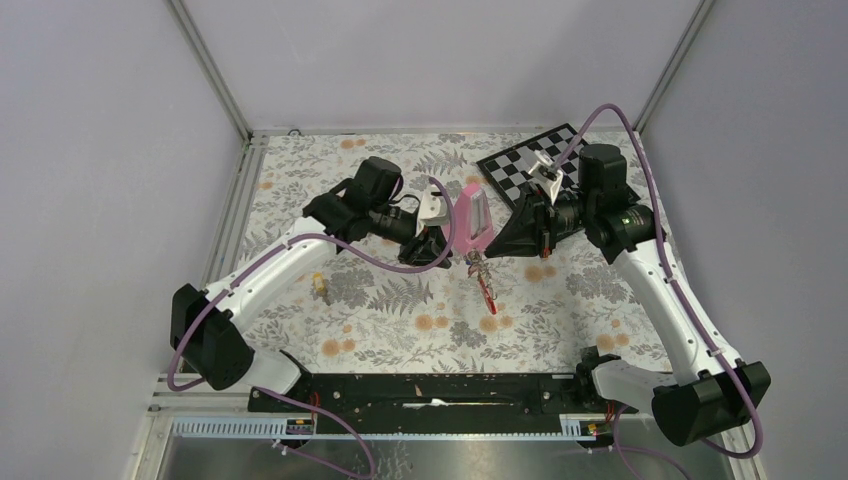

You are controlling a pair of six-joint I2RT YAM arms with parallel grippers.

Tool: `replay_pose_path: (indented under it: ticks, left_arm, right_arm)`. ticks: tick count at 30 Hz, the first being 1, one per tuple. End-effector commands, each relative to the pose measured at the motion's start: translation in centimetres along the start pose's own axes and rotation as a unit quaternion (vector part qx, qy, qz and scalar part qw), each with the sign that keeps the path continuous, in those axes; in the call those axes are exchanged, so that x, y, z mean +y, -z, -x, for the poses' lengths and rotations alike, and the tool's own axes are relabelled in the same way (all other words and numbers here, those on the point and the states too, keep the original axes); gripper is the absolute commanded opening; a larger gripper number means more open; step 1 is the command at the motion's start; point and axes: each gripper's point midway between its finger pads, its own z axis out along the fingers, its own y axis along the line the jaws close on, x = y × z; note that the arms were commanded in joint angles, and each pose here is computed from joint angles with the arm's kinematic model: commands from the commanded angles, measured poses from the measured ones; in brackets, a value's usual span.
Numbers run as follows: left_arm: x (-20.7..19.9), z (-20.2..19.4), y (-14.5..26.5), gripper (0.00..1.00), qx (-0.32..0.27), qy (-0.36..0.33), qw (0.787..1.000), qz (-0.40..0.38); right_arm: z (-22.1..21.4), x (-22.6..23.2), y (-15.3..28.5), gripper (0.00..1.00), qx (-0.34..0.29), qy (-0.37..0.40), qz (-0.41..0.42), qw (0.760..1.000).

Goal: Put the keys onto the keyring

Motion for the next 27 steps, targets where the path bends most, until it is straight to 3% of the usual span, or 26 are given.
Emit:
replay_pose_path:
  ticks: [1, 9, 27]
  left_arm:
    - [-0.1, 2.3, 0.7, 0.33, -0.028, -0.010, 1.000, 0.009]
    - [0.2, 2.4, 0.7, 0.34, -0.028, 0.002, 0.999, 0.015]
    - [0.1, 2.9, 1.0, 0.34, -0.033, 0.008, 0.999, 0.016]
  right_arm:
    - [0.8, 1.6, 0.0, 0.00, -0.003, -0.003, 0.057, 0.998]
    - [0.5, 0.9, -0.1, 0.00, -0.002, -0.017, 0.052, 0.998]
    - [-0.3, -2.9, 0.7, 0.00, 0.024, 0.024, -0.110, 0.993]
